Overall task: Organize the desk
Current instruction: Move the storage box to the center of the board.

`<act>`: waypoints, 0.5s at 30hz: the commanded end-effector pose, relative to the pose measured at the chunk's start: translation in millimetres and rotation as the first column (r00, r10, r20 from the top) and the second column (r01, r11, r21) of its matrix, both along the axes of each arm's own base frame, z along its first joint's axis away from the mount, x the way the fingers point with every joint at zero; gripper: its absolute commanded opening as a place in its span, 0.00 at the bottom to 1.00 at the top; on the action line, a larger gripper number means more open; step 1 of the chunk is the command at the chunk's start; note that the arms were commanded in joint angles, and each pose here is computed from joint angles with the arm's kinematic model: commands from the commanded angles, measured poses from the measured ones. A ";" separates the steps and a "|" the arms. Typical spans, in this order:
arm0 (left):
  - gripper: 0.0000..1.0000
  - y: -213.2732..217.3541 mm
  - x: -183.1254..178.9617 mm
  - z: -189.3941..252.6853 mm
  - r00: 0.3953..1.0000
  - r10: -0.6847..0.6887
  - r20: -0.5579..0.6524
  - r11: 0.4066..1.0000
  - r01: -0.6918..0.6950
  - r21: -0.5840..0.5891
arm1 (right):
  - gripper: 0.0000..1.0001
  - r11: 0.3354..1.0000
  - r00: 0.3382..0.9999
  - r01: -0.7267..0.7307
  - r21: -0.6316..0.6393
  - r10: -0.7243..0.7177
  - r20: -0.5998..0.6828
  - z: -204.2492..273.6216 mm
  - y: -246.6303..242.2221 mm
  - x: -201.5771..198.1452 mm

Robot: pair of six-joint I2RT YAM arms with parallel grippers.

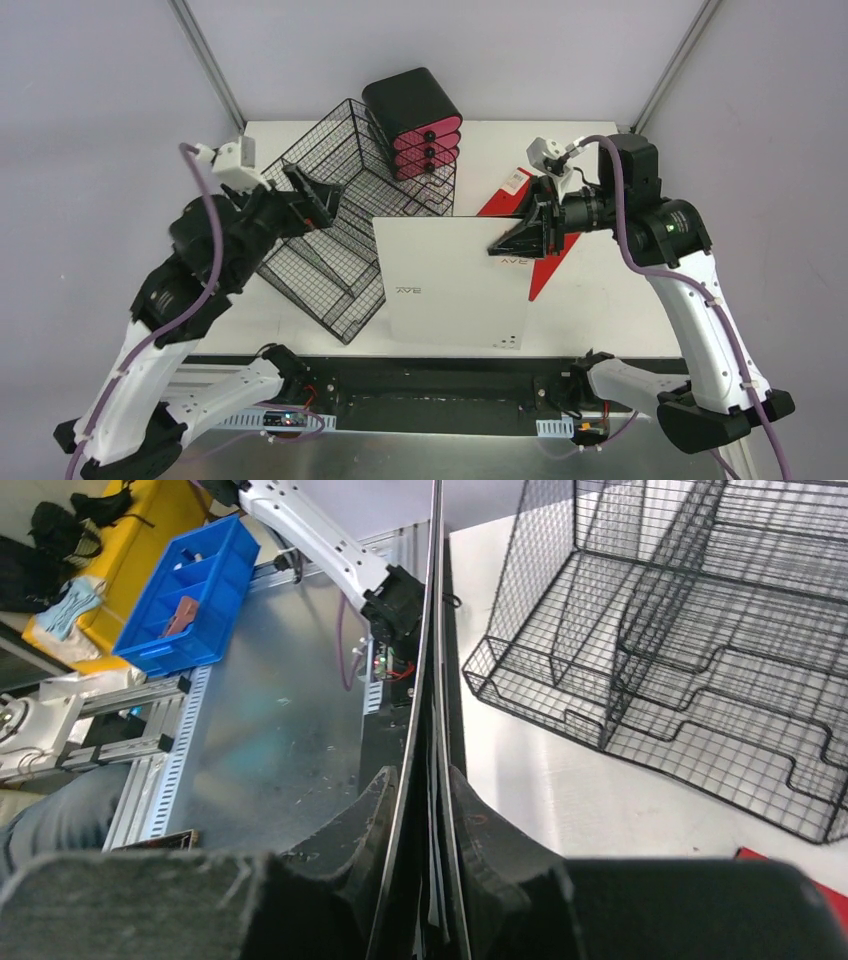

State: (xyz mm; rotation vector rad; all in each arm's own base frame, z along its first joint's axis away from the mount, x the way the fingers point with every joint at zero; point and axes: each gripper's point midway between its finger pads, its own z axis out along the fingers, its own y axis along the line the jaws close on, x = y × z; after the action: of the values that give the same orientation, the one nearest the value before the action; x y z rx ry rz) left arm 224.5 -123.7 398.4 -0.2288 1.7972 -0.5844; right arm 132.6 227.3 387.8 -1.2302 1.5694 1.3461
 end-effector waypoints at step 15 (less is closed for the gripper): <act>0.99 36.4 -65.0 134.6 0.864 -0.123 0.489 0.992 0.121 0.035 | 0.00 0.994 0.998 0.005 0.111 -0.012 0.063 62.1 101.5 17.2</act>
State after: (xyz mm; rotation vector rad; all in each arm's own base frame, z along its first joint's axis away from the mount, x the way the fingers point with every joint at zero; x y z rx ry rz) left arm 176.3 -99.9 499.3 0.0440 1.4494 -0.6326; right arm 132.8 310.3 396.2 -1.3010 1.5826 1.3986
